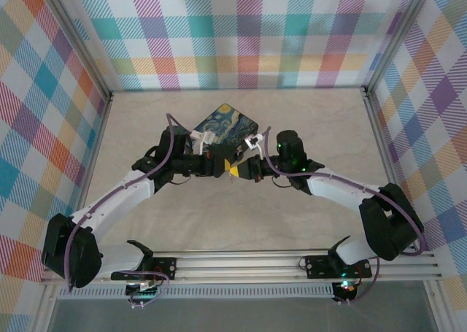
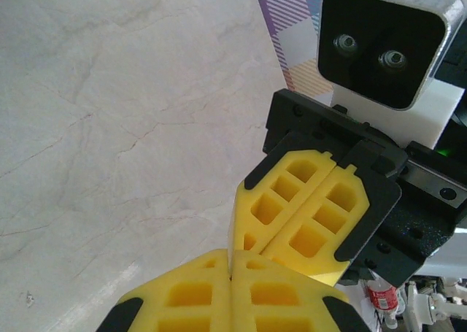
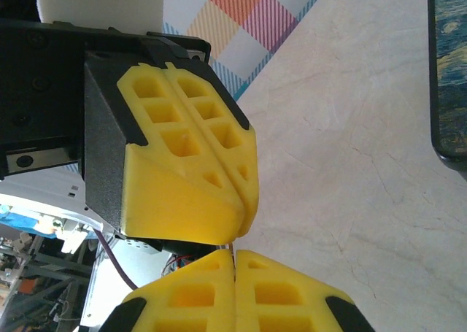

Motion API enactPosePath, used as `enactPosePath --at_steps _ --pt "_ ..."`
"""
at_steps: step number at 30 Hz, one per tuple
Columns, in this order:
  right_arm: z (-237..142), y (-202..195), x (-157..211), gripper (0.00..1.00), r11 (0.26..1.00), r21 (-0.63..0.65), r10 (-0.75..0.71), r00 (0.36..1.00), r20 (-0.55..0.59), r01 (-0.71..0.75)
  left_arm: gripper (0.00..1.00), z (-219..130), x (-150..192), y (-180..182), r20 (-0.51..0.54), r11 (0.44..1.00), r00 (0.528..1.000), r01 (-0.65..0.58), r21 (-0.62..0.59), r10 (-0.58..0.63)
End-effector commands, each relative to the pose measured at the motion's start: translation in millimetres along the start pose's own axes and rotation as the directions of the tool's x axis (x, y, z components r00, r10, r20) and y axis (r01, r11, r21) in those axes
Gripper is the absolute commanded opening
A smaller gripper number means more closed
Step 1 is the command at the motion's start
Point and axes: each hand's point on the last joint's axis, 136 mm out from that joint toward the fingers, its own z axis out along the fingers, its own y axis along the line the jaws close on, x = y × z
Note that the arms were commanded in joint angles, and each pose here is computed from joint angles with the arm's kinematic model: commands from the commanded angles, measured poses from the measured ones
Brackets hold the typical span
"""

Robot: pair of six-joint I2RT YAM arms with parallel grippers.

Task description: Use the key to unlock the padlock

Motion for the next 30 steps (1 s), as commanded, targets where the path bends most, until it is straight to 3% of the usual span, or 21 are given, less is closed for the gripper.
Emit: enactPosePath --at_steps 1,5,12,19,30 --pt "-1.7 5.1 -4.6 0.10 1.000 -0.029 0.000 1.000 -0.001 0.000 0.00 7.8 -2.0 7.6 0.015 0.999 0.999 0.039 -0.024 -0.038" --pt "-5.6 6.0 -3.6 0.28 1.000 -0.025 0.005 1.000 0.007 -0.005 0.00 12.0 -8.3 16.8 0.047 0.994 0.995 0.093 -0.050 -0.091" --pt "-14.7 -1.5 -8.1 0.38 0.998 0.025 0.056 0.993 0.105 -0.059 0.00 12.5 -16.2 14.9 0.080 0.993 0.991 0.110 -0.035 -0.107" --pt "-16.6 -22.2 -12.3 0.43 0.973 0.053 0.210 0.954 0.212 -0.226 0.00 10.0 -19.1 13.7 0.105 0.994 0.989 0.111 -0.024 -0.108" --pt "-9.5 -25.5 -19.1 0.43 0.970 0.012 0.232 0.946 0.225 -0.241 0.00 14.2 -22.0 9.4 0.104 0.993 0.987 0.120 0.013 -0.121"
